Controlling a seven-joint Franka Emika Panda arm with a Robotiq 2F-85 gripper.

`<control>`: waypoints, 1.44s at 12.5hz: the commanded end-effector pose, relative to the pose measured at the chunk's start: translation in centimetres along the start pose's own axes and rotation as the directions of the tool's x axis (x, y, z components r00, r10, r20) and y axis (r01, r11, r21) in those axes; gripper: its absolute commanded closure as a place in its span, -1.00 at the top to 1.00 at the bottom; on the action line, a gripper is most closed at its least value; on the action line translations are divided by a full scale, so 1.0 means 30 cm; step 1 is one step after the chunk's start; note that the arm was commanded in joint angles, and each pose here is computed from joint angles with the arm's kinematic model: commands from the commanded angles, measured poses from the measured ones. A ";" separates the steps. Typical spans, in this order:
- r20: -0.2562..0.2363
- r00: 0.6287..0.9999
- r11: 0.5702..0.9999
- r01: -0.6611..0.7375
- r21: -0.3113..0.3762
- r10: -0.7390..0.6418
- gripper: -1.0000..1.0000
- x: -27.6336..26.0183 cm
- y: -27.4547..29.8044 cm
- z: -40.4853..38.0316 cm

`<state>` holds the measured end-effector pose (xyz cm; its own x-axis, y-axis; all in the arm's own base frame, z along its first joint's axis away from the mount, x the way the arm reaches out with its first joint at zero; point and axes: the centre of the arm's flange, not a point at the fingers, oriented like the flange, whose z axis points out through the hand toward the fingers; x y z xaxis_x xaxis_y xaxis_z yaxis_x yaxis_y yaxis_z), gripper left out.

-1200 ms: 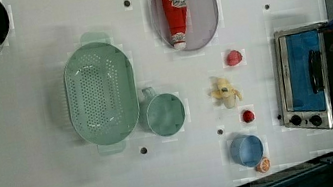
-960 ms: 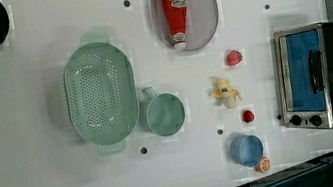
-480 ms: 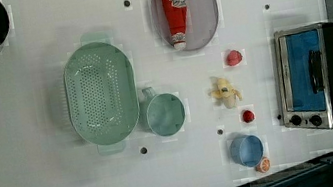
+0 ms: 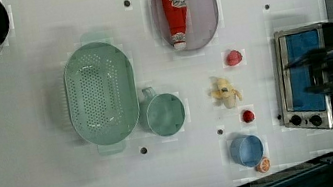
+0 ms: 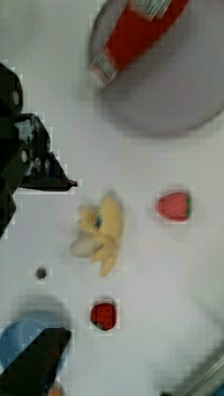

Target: Pick Banana and place it in mug.

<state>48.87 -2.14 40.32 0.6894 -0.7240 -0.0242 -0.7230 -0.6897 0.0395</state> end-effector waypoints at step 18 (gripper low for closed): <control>-0.047 0.998 0.998 0.050 0.027 -0.049 0.70 -0.021 0.025 0.873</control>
<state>46.45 -2.78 13.71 0.7164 -0.6976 0.0051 -0.6974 -0.7159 0.0334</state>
